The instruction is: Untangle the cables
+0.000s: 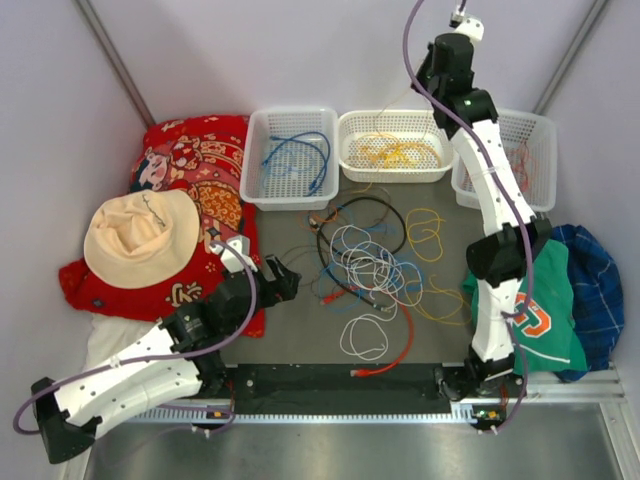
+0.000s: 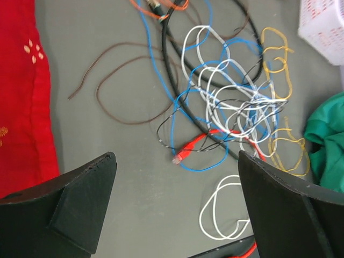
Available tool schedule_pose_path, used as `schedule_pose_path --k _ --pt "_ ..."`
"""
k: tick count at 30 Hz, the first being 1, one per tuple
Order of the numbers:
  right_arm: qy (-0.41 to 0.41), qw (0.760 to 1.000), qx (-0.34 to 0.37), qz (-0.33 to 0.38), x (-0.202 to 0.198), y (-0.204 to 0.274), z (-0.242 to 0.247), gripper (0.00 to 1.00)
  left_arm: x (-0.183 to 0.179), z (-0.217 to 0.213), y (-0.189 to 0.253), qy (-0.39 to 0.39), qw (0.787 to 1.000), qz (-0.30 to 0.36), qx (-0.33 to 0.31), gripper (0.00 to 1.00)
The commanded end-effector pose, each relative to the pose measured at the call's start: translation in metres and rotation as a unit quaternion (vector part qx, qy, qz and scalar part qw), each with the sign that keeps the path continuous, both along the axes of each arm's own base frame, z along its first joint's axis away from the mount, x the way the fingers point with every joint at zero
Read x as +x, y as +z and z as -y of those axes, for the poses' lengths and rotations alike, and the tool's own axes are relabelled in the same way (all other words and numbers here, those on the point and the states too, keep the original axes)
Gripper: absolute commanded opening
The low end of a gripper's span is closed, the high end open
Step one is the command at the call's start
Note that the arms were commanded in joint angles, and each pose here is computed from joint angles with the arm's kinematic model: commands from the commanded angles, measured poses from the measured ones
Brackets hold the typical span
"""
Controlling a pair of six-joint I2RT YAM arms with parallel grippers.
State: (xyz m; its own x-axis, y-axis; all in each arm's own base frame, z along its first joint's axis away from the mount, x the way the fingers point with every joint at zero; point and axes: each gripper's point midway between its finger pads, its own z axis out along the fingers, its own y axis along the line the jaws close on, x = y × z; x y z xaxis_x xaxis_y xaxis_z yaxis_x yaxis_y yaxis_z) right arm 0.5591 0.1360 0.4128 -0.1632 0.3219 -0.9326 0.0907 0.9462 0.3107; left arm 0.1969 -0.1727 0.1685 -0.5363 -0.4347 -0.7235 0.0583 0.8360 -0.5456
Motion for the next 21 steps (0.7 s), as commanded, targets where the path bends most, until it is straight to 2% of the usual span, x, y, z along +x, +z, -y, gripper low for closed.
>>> schedule_pose_path --k 1,6,7,8,9,10,11,12,13,19,20,21 --pt "-0.017 0.996 0.081 0.026 0.030 0.003 0.018 0.00 -0.001 0.005 -0.008 -0.006 1.000 -0.001 -0.013 0.99" --pt "-0.008 0.994 0.110 0.003 0.066 -0.038 0.019 0.00 0.002 0.008 -0.016 -0.015 1.000 0.003 0.003 0.99" --pt "-0.006 0.994 0.113 0.001 0.070 -0.042 0.020 0.09 0.003 0.009 -0.019 -0.018 1.000 0.001 0.009 0.99" --pt "-0.003 0.993 0.114 -0.003 0.073 -0.048 0.020 0.36 0.003 0.011 -0.019 -0.019 1.000 0.001 0.011 0.99" --pt "-0.001 0.994 0.113 -0.007 0.075 -0.054 0.020 0.49 0.004 0.011 -0.021 -0.021 1.000 -0.001 0.016 0.99" --pt "0.000 0.994 0.112 -0.011 0.079 -0.061 0.022 0.58 0.004 0.013 -0.025 -0.023 0.999 -0.006 0.024 0.99" --pt "0.006 0.994 0.113 -0.011 0.080 -0.062 0.020 0.79 0.004 0.014 -0.026 -0.025 0.999 -0.008 0.027 0.99" --pt "0.010 0.993 0.113 -0.013 0.081 -0.064 0.019 0.95 0.004 0.015 -0.028 -0.028 0.999 -0.010 0.030 0.99" --pt "0.012 0.994 0.111 -0.018 0.083 -0.069 0.019 0.99 0.005 0.017 -0.031 -0.030 0.999 -0.016 0.035 0.99" --pt "0.016 0.993 0.111 -0.033 0.072 -0.071 0.018 0.99 0.004 0.025 -0.035 -0.041 0.998 -0.030 0.036 0.99" --pt "0.020 0.993 0.115 -0.014 0.060 -0.047 0.019 0.99 0.004 0.025 -0.034 -0.042 0.998 -0.030 0.035 0.99" --pt "0.026 0.993 0.112 -0.020 0.056 -0.055 0.012 0.99 0.004 0.025 -0.034 -0.042 0.998 -0.030 0.035 0.99"
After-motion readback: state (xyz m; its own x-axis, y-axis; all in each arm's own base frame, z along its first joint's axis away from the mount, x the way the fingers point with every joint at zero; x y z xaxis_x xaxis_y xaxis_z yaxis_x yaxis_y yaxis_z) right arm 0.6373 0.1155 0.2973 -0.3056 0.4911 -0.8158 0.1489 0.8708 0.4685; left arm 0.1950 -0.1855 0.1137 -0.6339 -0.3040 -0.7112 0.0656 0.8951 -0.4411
